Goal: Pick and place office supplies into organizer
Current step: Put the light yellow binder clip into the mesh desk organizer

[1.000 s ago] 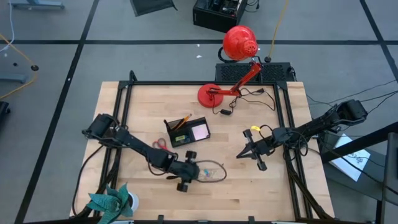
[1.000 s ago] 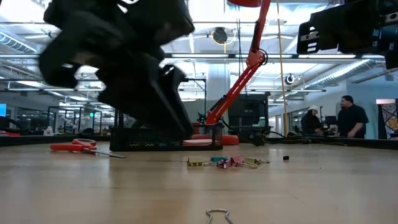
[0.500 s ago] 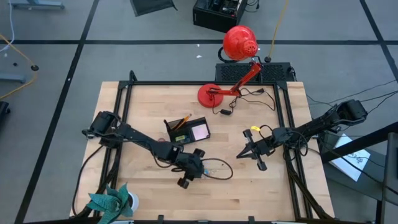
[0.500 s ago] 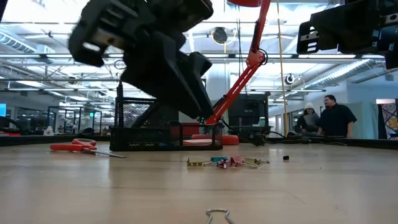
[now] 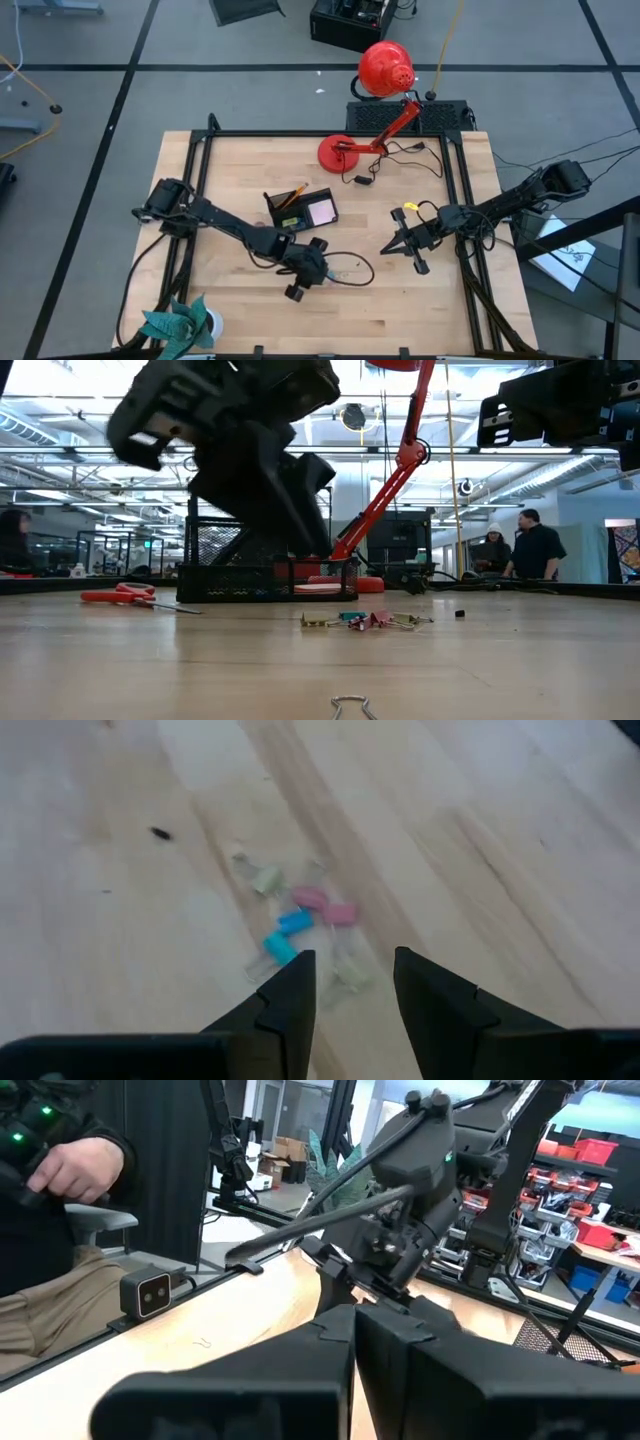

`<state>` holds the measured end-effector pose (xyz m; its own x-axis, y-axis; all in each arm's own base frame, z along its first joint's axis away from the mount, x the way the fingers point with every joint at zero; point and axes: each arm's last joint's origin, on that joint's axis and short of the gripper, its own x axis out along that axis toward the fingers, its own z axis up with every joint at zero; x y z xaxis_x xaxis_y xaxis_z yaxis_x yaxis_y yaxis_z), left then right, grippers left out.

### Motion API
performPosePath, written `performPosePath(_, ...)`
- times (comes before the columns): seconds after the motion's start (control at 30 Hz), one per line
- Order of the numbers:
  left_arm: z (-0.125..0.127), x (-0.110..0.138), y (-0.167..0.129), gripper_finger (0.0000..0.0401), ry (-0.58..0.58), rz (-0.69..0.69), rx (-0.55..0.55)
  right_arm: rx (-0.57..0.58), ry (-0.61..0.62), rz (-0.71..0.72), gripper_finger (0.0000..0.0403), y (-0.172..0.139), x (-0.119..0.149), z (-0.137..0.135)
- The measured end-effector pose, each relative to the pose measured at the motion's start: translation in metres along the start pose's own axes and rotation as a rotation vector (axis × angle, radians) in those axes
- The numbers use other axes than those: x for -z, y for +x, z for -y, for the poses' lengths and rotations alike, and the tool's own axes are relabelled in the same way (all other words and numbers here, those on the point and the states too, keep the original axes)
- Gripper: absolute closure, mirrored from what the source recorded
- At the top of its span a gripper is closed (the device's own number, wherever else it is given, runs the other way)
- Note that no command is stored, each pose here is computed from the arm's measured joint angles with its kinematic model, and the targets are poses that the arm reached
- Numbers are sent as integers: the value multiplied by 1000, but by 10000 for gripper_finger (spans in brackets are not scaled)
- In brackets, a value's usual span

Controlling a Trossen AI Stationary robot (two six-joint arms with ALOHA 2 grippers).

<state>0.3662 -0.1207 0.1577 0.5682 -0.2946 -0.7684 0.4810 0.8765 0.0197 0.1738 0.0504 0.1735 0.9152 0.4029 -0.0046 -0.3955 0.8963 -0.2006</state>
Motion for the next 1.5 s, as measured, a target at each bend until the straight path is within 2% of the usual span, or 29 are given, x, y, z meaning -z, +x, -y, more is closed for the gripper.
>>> performPosePath(0.2, 4, 0, 0, 260, -62, -3, 37, 0, 0, 0, 399, 0, 0, 0)
performPosePath(0.33, 7, 0, 2, 260, -60, 1, 28, 2, 0, 0, 399, 0, 0, 0)
performPosePath(0.73, 5, 18, 43, 260, -75, -33, 12, 5, 6, 12, 399, 0, -1, 0)
performPosePath(1.17, 4, 22, 45, 262, -115, -58, -4, 6, 5, 11, 399, 0, -1, 0)
performPosePath(1.3, 2, 22, 45, 286, -135, -63, -20, 6, 5, 11, 399, 0, -1, 0)
performPosePath(1.5, 1, 23, 46, 350, -137, -66, -47, 6, 5, 11, 399, 0, -1, 0)
